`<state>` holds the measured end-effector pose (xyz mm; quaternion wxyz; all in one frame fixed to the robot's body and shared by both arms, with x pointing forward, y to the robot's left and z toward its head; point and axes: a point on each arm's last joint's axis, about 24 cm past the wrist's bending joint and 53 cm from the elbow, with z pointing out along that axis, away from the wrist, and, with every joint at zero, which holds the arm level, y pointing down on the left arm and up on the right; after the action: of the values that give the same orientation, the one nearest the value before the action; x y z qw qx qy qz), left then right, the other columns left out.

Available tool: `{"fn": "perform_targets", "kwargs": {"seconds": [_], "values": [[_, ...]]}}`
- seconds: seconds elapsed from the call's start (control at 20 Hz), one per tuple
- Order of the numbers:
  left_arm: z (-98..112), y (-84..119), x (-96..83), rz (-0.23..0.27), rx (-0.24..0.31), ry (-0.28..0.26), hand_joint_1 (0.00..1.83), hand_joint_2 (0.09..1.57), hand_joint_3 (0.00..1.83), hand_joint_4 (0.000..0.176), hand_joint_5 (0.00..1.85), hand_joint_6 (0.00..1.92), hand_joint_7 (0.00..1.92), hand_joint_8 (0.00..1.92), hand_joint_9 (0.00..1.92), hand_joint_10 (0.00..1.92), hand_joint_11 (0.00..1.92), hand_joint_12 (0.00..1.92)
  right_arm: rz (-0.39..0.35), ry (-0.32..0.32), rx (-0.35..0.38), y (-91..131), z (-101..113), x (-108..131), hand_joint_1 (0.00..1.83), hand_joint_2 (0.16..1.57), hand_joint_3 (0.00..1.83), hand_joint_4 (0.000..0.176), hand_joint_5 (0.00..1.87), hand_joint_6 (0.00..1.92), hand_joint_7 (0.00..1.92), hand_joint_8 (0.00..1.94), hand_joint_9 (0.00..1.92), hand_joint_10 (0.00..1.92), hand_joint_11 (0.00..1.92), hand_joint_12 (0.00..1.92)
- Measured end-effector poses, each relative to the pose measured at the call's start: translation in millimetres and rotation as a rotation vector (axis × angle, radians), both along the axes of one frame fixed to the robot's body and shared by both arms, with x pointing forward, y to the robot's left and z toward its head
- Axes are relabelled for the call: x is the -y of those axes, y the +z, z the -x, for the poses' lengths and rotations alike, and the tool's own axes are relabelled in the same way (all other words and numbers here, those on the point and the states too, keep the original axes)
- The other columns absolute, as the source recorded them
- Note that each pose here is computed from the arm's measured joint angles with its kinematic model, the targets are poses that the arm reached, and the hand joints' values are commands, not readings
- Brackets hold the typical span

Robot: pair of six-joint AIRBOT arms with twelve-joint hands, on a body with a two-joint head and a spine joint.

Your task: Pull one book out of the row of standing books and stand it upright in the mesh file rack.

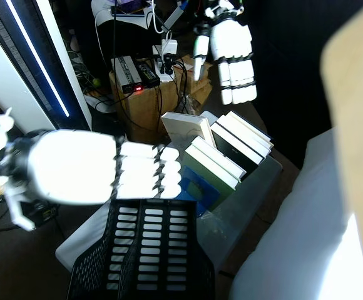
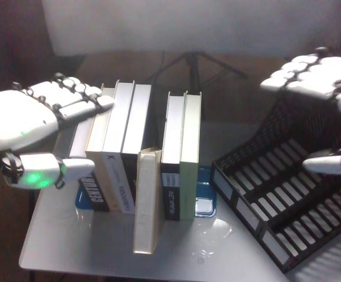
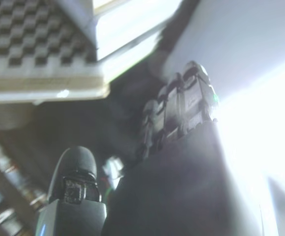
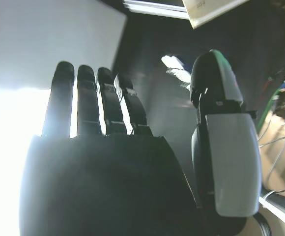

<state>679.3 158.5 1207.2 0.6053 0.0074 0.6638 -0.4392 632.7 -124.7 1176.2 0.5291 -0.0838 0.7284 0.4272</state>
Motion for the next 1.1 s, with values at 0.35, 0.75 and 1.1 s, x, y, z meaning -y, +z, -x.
{"fn": "perform_targets", "kwargs": {"seconds": [0.35,0.75,1.1], "values": [[-17.7,-25.9,-55.5,0.106,-0.086,0.174,0.41,1.26,0.0,0.021,0.0,0.0,0.0,0.0,0.0,0.0,0.04,0.03,0.12,0.155,0.06,5.6,-0.3,-54.7,0.64,1.09,0.0,0.0,0.0,0.0,0.0,0.0,0.0,0.0,0.0,0.0],[-29.4,-55.4,-100.6,0.142,-0.163,0.314,0.47,1.26,0.0,0.0,0.0,0.0,0.0,0.0,0.0,0.0,0.0,0.48,0.286,0.384,0.15,-1.0,15.5,-129.8,0.57,1.07,0.0,0.0,0.0,0.0,0.0,0.0,0.0,0.0,0.0,0.0],[-37.3,-58.8,-123.3,0.153,-0.171,0.375,0.52,1.25,0.0,0.079,0.0,0.0,0.0,0.0,0.0,0.0,0.0,0.05,0.341,0.47,0.212,-0.5,19.3,-165.5,0.58,1.02,0.0,0.0,0.0,0.0,0.0,0.0,0.0,0.0,0.0,0.0]]}}
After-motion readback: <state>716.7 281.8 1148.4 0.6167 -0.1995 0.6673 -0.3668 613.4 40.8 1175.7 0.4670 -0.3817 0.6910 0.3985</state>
